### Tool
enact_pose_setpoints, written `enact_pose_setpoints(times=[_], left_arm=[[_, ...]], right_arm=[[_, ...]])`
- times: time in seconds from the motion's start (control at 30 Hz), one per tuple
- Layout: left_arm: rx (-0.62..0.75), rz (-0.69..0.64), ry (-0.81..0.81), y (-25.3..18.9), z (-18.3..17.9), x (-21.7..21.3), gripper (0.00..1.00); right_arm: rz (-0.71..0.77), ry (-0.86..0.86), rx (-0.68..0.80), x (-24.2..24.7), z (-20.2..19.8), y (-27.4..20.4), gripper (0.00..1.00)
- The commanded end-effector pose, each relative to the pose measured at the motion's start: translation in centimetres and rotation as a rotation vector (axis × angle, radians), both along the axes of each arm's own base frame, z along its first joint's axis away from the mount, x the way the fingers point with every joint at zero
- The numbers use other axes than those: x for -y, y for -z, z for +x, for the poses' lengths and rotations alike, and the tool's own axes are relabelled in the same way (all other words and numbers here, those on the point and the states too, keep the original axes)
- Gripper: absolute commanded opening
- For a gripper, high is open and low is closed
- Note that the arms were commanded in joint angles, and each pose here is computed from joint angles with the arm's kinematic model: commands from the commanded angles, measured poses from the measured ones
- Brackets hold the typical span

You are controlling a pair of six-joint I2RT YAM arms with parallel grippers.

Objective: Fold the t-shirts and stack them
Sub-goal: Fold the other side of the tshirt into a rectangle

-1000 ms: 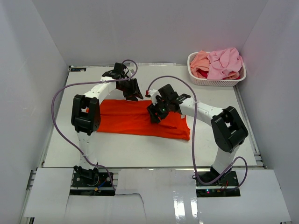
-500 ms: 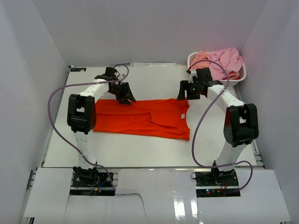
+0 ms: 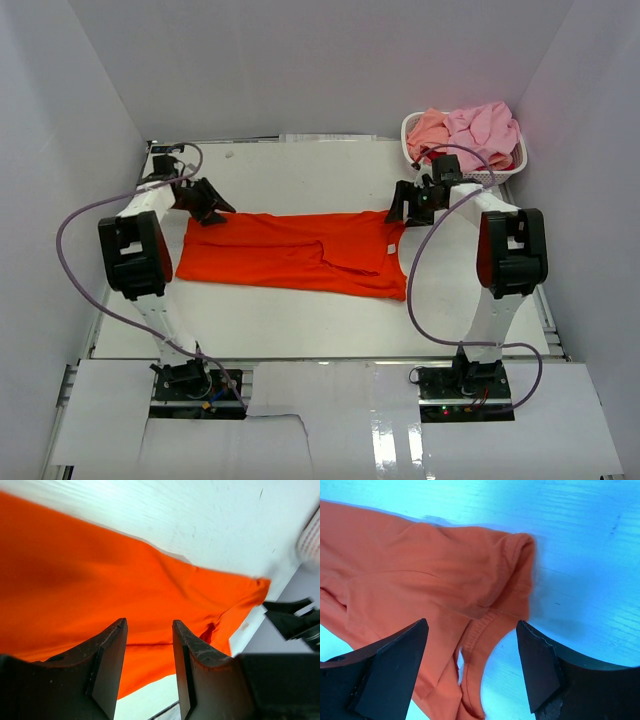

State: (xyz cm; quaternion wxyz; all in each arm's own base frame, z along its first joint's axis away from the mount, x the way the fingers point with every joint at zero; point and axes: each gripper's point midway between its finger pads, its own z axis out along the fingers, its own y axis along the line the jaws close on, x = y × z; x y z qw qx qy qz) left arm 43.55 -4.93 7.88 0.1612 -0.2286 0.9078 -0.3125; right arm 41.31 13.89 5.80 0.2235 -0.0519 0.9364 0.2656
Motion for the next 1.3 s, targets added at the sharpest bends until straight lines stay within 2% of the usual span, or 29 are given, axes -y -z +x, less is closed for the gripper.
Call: enact_pose_setpoints(times=[0.0, 0.23, 0.4, 0.5, 0.77, 0.83, 0.87, 1.03, 1.07, 1.27], left_arm=[[0.14, -0.006, -0.126, -4.5, 0.9, -4.2, 0.52], [0.198, 0.058, -0.28, -5.7, 0.3, -8.5, 0.52], [0.192, 0.049, -0.302, -5.4, 0.2, -9.5, 0.52], [0.18, 0.043, -0.323, -5.0, -0.2, -10.3, 0.52], [0.17, 0.065, -0.384, -4.6, -1.1, -12.5, 0.52], [0.172, 0.068, -0.395, -4.6, -1.2, -12.9, 0.52], [0.17, 0.069, -0.402, -4.5, -1.3, -13.1, 0.52], [0.158, 0.078, -0.419, -4.0, -1.6, -13.7, 0.52], [0.157, 0.08, -0.42, -4.0, -1.6, -13.8, 0.53], [0.139, 0.065, -0.431, -3.3, -1.1, -14.1, 0.52]], right_arm=[[0.039, 0.028, 0.022, 0.9, 0.6, -0.1, 0.78], [0.034, 0.067, 0.021, 2.4, 0.9, 0.7, 0.78], [0.062, 0.059, 0.006, 2.0, 1.2, 1.4, 0.73], [0.086, 0.055, 0.003, 1.7, 1.7, 1.4, 0.62], [0.124, 0.046, 0.004, 1.1, 2.5, 1.6, 0.58], [0.131, 0.043, 0.006, 0.9, 2.7, 1.5, 0.48], [0.133, 0.045, 0.002, 1.0, 2.8, 1.7, 0.39], [0.148, 0.036, -0.003, 0.7, 3.0, 1.8, 0.18], [0.146, 0.032, -0.003, 0.6, 3.0, 1.9, 0.08], [0.133, 0.045, 0.001, 1.0, 3.3, 1.9, 0.08]])
